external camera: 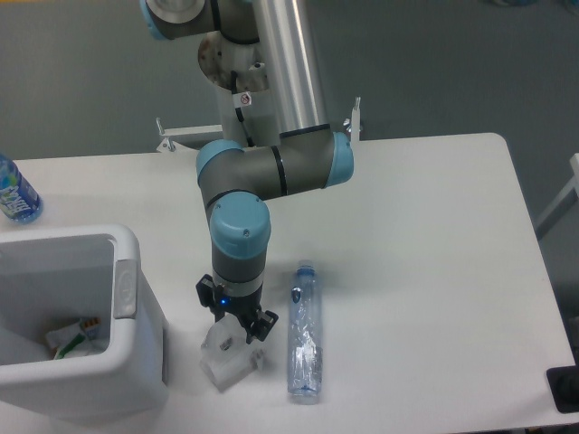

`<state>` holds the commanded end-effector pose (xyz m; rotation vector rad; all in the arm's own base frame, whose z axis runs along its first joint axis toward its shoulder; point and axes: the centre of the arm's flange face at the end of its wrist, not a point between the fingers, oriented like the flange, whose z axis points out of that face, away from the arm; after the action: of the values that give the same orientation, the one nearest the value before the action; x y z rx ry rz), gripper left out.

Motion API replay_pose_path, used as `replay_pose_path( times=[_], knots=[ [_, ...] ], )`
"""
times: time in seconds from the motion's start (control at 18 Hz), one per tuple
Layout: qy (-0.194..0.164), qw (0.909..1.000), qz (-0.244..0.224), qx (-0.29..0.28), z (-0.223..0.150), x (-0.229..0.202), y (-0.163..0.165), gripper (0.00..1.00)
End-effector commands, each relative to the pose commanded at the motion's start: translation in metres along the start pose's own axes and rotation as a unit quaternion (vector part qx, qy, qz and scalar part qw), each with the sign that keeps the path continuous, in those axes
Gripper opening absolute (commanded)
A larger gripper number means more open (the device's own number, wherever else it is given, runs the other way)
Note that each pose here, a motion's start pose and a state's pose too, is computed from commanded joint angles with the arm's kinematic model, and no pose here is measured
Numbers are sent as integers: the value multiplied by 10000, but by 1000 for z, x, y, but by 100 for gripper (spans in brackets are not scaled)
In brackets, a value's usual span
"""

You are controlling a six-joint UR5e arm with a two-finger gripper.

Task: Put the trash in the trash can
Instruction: 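Close the gripper on the crumpled white paper, then lift the paper and carry it over the white bin, then release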

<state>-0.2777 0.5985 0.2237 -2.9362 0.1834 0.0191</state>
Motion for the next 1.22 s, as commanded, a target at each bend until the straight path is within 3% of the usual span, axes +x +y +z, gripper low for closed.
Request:
replay_pose_path(
  times=[0.44,0.56,0.72,1.0,1.22],
  knots=[
    [-231,9975,-565,366,-35,-20,-24,0],
    [-207,9931,-939,668,-54,-29,-37,0],
    [-57,9766,-1682,1337,-96,-59,-54,0],
    [92,9428,-2309,2404,-193,-95,-73,0],
    [247,9252,-2292,3015,-274,-67,-76,0]
  ],
)
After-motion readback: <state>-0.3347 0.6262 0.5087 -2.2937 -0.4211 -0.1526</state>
